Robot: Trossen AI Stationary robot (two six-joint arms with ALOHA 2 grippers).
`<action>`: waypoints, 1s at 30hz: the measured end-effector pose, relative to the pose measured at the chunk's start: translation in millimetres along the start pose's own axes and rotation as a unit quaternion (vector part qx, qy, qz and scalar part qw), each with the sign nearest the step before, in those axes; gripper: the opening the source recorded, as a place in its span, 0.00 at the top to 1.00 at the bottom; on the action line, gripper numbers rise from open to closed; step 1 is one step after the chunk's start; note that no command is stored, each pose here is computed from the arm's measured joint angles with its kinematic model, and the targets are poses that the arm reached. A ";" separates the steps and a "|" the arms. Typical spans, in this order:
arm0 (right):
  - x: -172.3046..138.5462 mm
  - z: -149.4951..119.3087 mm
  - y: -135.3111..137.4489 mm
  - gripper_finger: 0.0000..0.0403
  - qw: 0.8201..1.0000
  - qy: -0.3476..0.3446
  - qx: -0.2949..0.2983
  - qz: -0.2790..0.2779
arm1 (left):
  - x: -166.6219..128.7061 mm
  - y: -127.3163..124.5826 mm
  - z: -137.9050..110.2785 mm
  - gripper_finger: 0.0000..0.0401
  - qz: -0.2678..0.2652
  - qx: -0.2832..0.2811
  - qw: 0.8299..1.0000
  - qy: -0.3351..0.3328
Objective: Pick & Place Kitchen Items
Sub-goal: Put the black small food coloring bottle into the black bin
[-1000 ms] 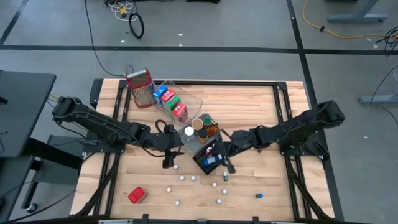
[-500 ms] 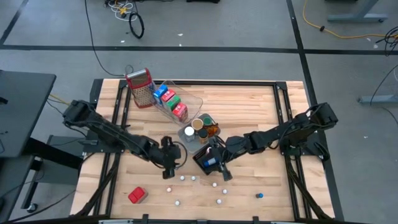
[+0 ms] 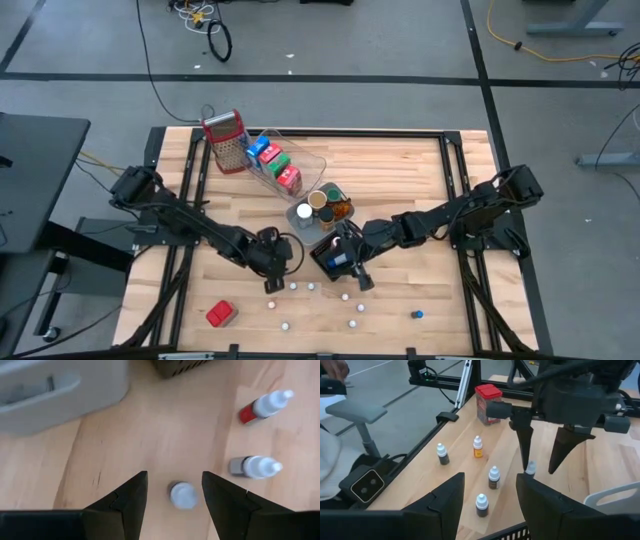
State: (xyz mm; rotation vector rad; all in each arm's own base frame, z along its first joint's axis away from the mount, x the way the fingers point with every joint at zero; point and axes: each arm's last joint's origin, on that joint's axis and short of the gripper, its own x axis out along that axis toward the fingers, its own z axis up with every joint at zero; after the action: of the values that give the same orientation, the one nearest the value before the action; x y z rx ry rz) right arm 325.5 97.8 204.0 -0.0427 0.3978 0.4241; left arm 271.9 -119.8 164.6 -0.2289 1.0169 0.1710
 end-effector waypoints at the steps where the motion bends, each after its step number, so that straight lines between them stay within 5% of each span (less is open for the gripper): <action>1: 0.0 -0.1 0.0 0.53 1.000 0.001 0.000 0.000 | 0.1 0.0 -0.5 0.50 -0.003 -0.006 1.000 0.004; 22: -0.1 -1.2 0.0 0.53 1.000 0.004 0.001 0.000 | 21.5 -2.6 -10.4 0.51 -0.008 -0.014 0.998 0.053; 30: -0.1 -1.1 0.0 0.53 1.000 0.004 -0.008 0.000 | 20.9 -3.0 -9.3 0.65 -0.007 -0.008 0.999 0.045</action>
State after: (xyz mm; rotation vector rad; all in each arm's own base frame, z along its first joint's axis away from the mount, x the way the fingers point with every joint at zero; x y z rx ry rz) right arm 324.9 97.6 203.0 -0.0591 0.4029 0.4273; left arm 275.8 -124.4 142.3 -0.2590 1.1038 0.1575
